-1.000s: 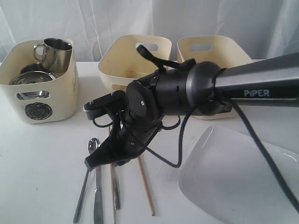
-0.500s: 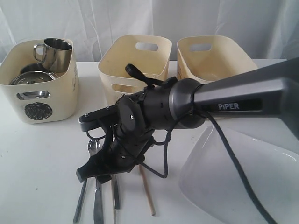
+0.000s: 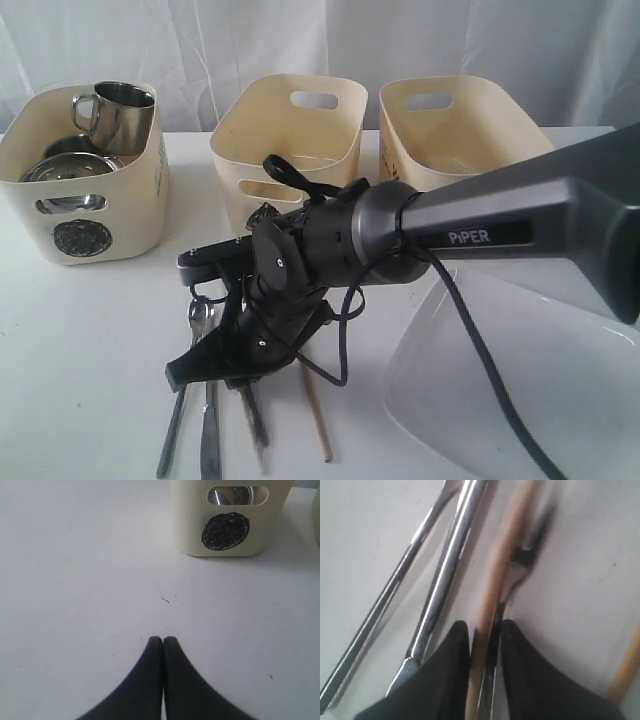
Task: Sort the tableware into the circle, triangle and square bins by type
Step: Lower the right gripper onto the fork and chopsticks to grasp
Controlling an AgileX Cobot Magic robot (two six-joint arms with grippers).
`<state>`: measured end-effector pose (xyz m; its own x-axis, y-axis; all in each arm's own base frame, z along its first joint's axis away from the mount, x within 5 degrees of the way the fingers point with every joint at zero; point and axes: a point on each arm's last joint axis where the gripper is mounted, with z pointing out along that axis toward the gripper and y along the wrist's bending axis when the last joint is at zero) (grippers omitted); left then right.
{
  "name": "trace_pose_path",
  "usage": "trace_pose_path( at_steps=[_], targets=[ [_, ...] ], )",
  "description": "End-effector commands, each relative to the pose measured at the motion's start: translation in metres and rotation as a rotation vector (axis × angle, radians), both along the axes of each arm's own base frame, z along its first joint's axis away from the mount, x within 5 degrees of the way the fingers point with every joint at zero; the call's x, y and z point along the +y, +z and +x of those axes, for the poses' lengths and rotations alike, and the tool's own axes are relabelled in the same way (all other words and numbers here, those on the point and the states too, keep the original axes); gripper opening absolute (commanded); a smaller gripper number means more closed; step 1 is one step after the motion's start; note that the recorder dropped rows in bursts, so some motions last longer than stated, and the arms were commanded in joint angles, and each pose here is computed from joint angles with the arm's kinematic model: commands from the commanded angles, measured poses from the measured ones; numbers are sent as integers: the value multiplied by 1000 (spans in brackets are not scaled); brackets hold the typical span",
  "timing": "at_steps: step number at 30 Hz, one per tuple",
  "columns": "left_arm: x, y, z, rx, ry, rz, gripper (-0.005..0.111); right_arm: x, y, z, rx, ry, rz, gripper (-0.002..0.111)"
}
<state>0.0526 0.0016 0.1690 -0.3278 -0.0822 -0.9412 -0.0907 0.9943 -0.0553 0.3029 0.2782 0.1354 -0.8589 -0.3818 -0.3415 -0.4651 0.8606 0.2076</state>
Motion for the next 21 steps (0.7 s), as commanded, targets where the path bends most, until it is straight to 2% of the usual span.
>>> trace_pose_path(
  at_steps=[1, 5, 14, 21],
  targets=[
    [0, 0, 0, -5, 2, -11, 0, -1, -3, -1, 24, -1, -16, 5],
    [0, 0, 0, -7, 2, -11, 0, -1, 0, -1, 23, -18, -7, 0],
    [0, 0, 0, -7, 2, -11, 0, -10, 33, 1, -83, -45, -34, 0],
    [0, 0, 0, -7, 2, -11, 0, -14, 40, 0, -95, -29, -64, 0]
  ],
)
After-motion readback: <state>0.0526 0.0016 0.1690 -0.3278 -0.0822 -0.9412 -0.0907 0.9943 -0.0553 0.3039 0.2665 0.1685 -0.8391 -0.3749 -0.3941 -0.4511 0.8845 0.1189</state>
